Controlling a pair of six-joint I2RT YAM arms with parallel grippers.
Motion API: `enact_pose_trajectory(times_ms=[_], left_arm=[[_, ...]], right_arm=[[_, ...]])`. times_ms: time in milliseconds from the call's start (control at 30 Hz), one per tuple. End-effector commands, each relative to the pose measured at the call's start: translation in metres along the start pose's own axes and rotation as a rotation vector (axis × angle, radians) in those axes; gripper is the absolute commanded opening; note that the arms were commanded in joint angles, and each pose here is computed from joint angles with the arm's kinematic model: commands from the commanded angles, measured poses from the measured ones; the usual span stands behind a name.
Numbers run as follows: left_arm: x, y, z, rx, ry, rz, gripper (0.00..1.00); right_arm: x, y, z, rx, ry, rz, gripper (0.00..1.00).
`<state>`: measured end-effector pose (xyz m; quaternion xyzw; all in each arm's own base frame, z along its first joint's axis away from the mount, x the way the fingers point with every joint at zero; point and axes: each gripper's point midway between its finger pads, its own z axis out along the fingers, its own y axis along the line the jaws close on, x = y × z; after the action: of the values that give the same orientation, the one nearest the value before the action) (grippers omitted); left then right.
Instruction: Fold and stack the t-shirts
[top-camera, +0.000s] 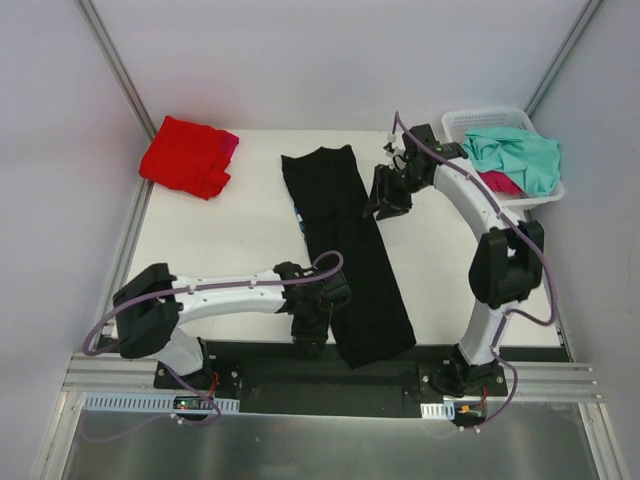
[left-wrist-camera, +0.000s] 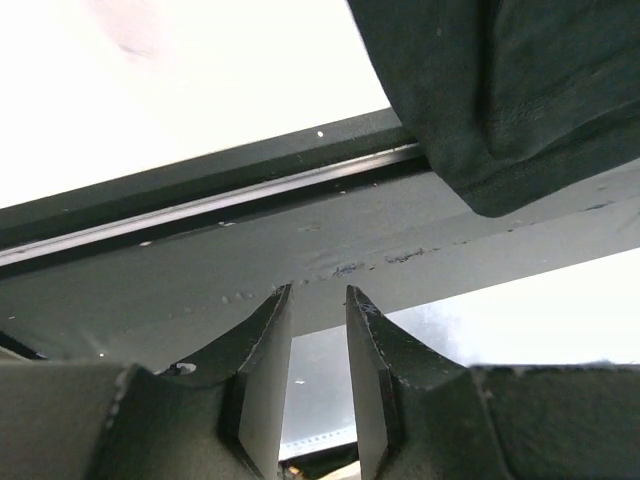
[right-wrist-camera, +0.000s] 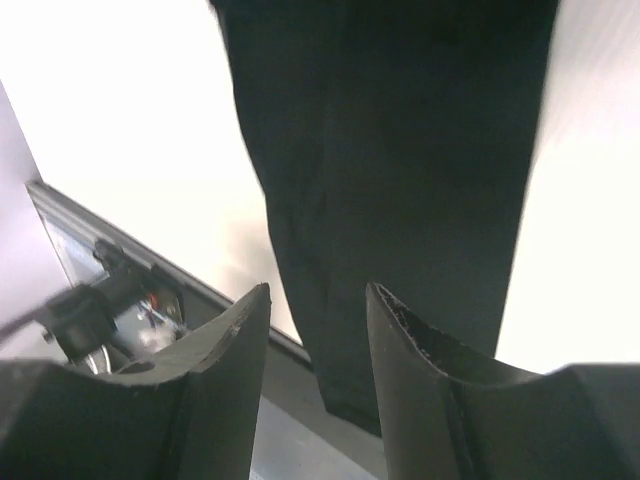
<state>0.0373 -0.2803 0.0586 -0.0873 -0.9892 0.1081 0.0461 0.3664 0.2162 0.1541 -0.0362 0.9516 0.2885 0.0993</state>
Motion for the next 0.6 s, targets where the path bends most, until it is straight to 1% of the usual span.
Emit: enact_pose_trajectory(times_ms=[0,33,67,100,133,167,200,233,300,333,400,500,533,567], left_arm=[[-0.028,0.03,-0.034,0.005,-0.107,-0.112,0.28],[-0.038,0.035,-0.046,0.038,-0.142,-0.14,0.28],[-0.045,0.044,-0.049,0.044,-0.158,-0.166,0.29],[-0.05,0.05,-0.054,0.06,-0.168,-0.167,0.29],[-0.067,0.064,-0.064,0.079,-0.204,-0.232,0.3],[-0.074,0.07,-0.068,0.082,-0.218,-0.24,0.29],[-0.081,0.076,-0.073,0.084,-0.234,-0.236,0.3],[-0.088,0.087,-0.076,0.076,-0.243,-0.269,0.3],[-0.097,0.093,-0.083,0.078,-0.258,-0.271,0.3],[-0.101,0.094,-0.085,0.083,-0.261,-0.275,0.3],[-0.11,0.102,-0.088,0.081,-0.272,-0.296,0.3],[-0.117,0.111,-0.089,0.078,-0.274,-0.32,0.3],[-0.117,0.112,-0.089,0.077,-0.273,-0.325,0.3],[-0.119,0.115,-0.089,0.076,-0.273,-0.334,0.3]], right_arm=[[0.063,0.013,-0.015,0.012,0.016,-0.009,0.47],[0.072,0.021,-0.029,-0.021,-0.027,-0.02,0.47],[0.083,0.022,-0.027,-0.039,-0.021,0.004,0.47],[0.107,0.011,-0.017,-0.028,0.015,0.022,0.47],[0.117,0.009,-0.017,-0.024,0.017,0.025,0.47],[0.129,0.007,-0.024,-0.018,0.004,0.013,0.47],[0.149,-0.003,-0.016,-0.002,0.04,0.041,0.47],[0.16,-0.007,-0.014,0.001,0.05,0.052,0.47],[0.177,-0.006,-0.015,-0.012,0.05,0.056,0.47],[0.194,-0.015,-0.01,0.01,0.084,0.063,0.46],[0.213,-0.022,-0.009,0.082,0.095,0.039,0.45],[0.23,-0.036,-0.011,0.241,0.095,-0.018,0.39],[0.227,-0.033,-0.014,0.274,0.078,-0.023,0.37],[0.229,-0.037,-0.014,0.355,0.062,-0.077,0.37]])
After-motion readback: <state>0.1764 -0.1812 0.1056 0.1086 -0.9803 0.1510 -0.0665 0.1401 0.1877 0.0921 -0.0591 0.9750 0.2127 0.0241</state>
